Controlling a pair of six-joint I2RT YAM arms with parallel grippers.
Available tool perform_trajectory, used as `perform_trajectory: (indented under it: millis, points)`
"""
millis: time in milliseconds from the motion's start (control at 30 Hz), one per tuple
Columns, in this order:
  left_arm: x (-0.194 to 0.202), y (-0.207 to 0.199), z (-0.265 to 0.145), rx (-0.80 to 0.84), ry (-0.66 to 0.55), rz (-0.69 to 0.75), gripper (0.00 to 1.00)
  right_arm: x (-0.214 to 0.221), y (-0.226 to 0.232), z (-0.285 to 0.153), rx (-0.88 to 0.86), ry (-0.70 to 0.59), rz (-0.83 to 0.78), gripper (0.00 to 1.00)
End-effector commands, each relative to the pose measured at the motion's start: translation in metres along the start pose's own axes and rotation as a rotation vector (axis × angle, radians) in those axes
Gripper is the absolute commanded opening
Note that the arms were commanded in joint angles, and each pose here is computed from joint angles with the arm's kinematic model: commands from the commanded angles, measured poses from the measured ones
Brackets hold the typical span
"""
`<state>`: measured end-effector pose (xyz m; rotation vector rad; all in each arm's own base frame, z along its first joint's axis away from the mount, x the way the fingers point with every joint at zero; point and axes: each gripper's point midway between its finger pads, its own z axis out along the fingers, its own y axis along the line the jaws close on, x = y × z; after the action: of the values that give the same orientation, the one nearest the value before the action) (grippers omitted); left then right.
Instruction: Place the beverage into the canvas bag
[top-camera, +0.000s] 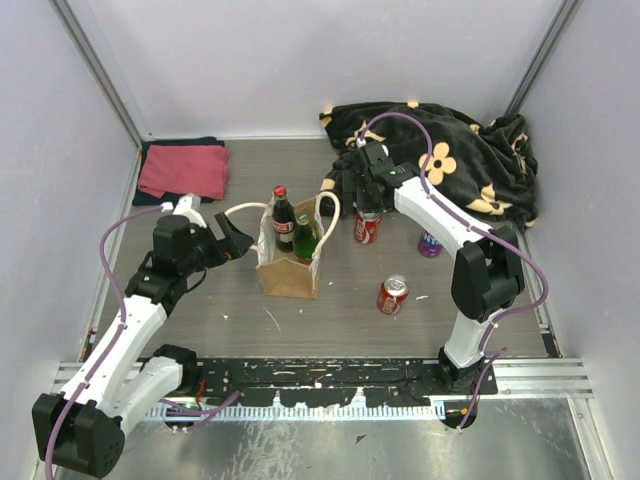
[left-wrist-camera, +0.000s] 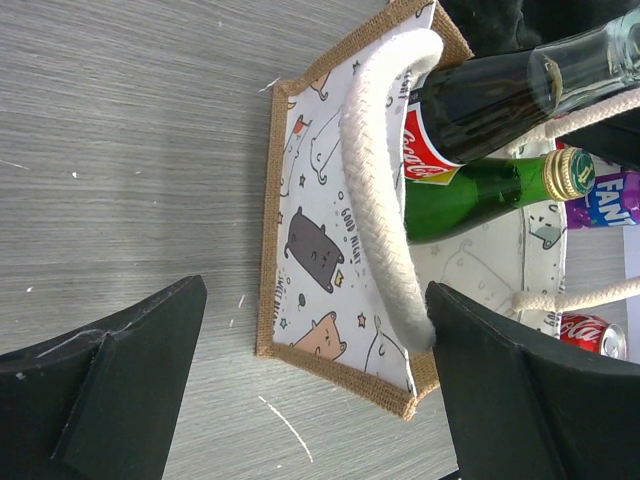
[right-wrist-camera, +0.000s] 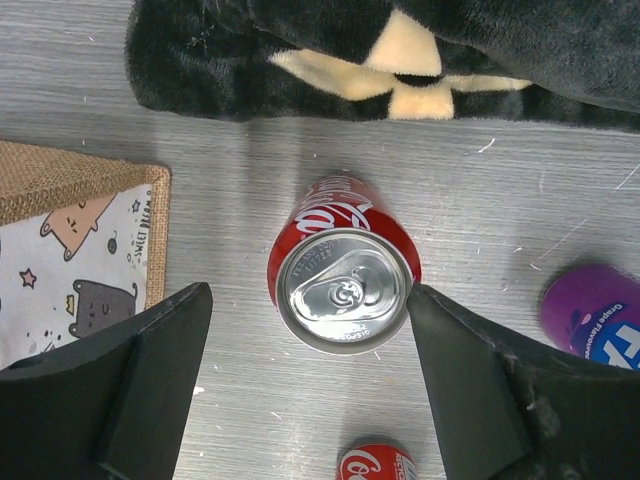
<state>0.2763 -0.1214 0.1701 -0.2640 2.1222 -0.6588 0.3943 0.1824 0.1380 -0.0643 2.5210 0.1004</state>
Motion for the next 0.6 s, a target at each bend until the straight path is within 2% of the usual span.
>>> perform_trajectory:
  millis: [0,167,567]
  points:
    - [0.003,-0.002,-0.001,0.02,0.005,0.006,0.98,0.009,-0.001,0.006,-0.001,0.023,0.009,0.85]
    - [0.0,-0.003,-0.001,0.023,0.0,0.007,0.98,0.02,-0.004,0.015,0.017,0.055,0.008,0.87]
    - [0.003,-0.004,0.001,0.029,0.009,-0.003,0.98,-0.022,-0.002,-0.025,-0.012,-0.092,0.033,0.9]
